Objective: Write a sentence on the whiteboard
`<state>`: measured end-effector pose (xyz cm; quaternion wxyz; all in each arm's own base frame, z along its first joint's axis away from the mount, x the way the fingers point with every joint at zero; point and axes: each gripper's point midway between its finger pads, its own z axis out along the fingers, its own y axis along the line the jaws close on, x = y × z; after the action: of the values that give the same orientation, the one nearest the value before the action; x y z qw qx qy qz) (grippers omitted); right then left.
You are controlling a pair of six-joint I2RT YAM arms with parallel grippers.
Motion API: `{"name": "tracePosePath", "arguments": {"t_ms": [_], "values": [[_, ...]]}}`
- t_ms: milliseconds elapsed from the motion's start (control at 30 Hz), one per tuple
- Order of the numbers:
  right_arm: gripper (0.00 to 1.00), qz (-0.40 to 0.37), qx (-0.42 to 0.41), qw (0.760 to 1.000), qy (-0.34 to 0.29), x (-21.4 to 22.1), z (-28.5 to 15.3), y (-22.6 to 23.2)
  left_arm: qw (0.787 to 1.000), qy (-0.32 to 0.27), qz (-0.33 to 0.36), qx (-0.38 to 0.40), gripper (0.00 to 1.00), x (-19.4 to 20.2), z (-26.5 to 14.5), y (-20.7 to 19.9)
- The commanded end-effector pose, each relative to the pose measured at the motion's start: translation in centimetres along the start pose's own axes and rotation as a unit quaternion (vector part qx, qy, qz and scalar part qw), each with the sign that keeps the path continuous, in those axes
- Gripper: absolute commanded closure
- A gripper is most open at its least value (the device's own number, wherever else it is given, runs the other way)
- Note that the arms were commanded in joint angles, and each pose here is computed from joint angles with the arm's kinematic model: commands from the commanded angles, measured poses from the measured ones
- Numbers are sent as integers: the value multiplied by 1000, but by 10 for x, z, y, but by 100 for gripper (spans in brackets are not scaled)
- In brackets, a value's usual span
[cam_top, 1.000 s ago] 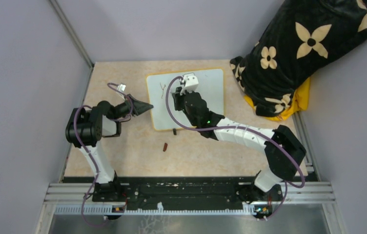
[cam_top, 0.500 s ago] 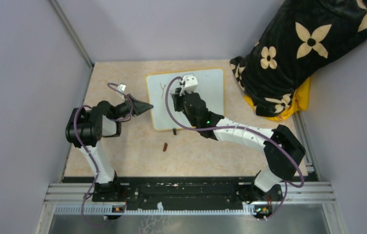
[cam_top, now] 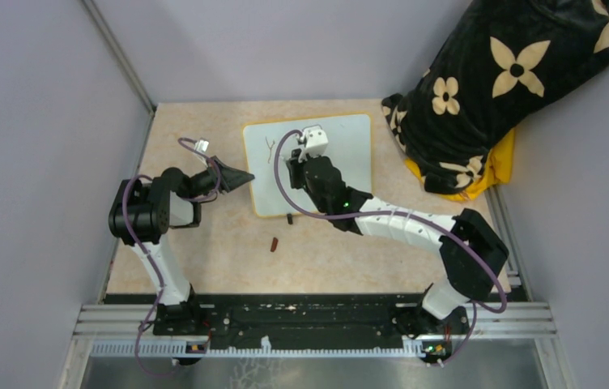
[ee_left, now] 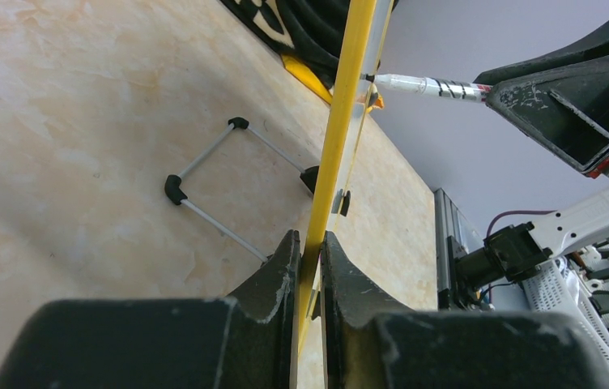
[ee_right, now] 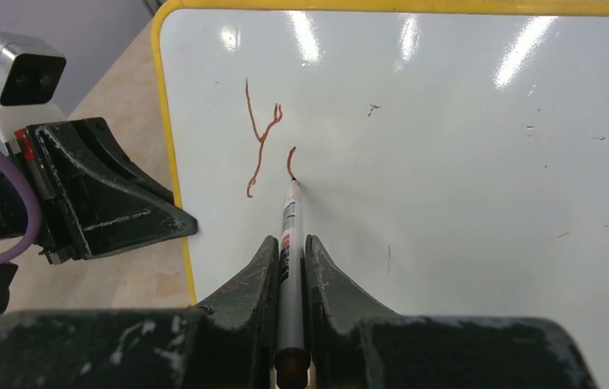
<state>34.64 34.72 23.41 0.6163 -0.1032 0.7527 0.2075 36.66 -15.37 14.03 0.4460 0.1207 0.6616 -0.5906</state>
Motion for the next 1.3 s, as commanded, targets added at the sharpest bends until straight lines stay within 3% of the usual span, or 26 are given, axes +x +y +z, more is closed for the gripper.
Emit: {"name": "tracePosePath", "arguments": {"t_ms": [0, 1267], "values": [[100, 6, 24, 1000, -13, -14, -9, -14, 994, -25, 100, 39, 100, -12, 1, -21], [100, 7, 25, 998, -50, -47, 8, -9, 994, -27, 96, 36, 100, -11, 1, -19]]}}
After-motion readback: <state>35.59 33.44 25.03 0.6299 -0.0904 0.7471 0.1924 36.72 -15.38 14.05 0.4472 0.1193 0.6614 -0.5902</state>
